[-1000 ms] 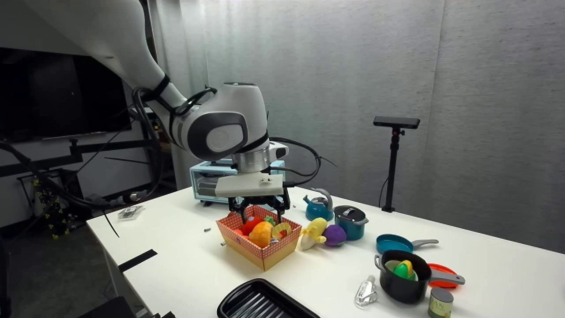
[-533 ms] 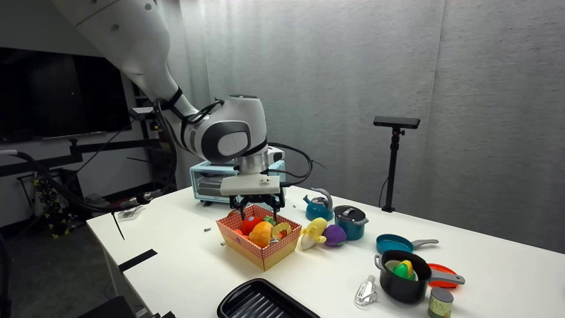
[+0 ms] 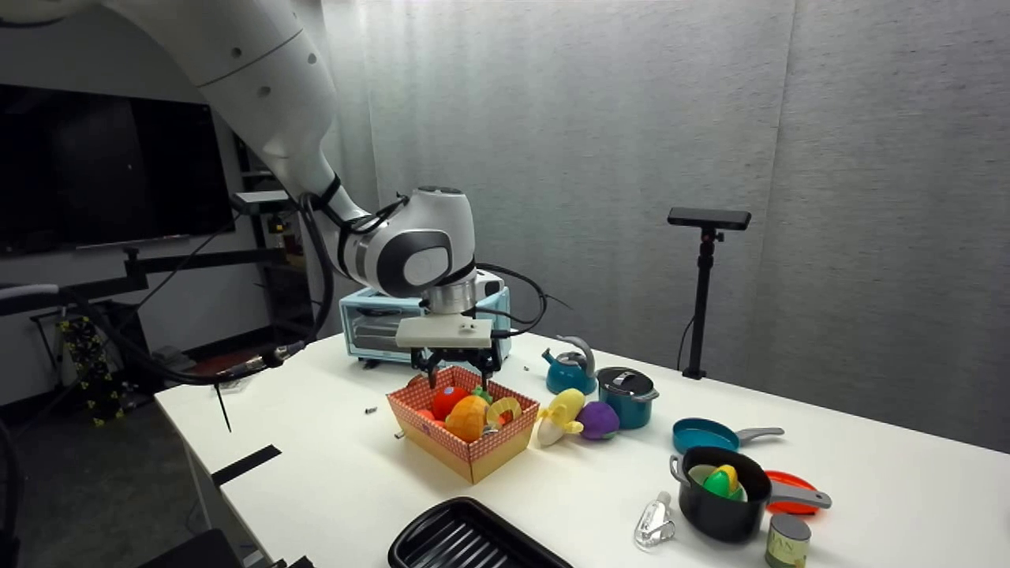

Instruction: Take the pineapple plush toy out of the box and put it on the tray

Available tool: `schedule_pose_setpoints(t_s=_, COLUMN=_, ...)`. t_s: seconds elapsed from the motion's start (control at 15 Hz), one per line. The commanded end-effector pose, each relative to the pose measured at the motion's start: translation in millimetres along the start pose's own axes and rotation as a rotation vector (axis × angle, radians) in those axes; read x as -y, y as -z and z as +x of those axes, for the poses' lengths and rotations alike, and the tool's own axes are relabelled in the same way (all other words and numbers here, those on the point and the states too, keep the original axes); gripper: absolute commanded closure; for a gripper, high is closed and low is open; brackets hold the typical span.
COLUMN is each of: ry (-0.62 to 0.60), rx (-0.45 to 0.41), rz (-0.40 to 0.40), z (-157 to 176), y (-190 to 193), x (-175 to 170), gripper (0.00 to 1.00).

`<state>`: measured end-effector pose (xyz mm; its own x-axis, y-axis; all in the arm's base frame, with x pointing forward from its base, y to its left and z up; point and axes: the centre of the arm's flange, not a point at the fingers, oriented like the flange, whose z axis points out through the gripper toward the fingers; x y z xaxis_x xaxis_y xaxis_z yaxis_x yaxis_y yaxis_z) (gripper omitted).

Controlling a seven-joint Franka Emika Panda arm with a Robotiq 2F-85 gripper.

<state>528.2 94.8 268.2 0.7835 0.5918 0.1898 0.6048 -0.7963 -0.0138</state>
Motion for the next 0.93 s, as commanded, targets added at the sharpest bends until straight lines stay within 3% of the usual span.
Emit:
schedule_pose_setpoints(t_s=0.0, ry=-0.023, rx=0.005, rz=0.004, z=21.0, y=-19.0, x=-5.8, gripper=0.0)
schedule_pose_setpoints(t_s=0.47, ry=-0.006, rx=0.039, rz=0.011, z=30.6, y=-55.2, x=-16.0, gripper=0.0)
schedule_pose_setpoints(t_s=0.87, ry=-0.036, rx=0.082, rz=-0.002, z=29.0, y=-76.2, x=-53.1, gripper=0.0)
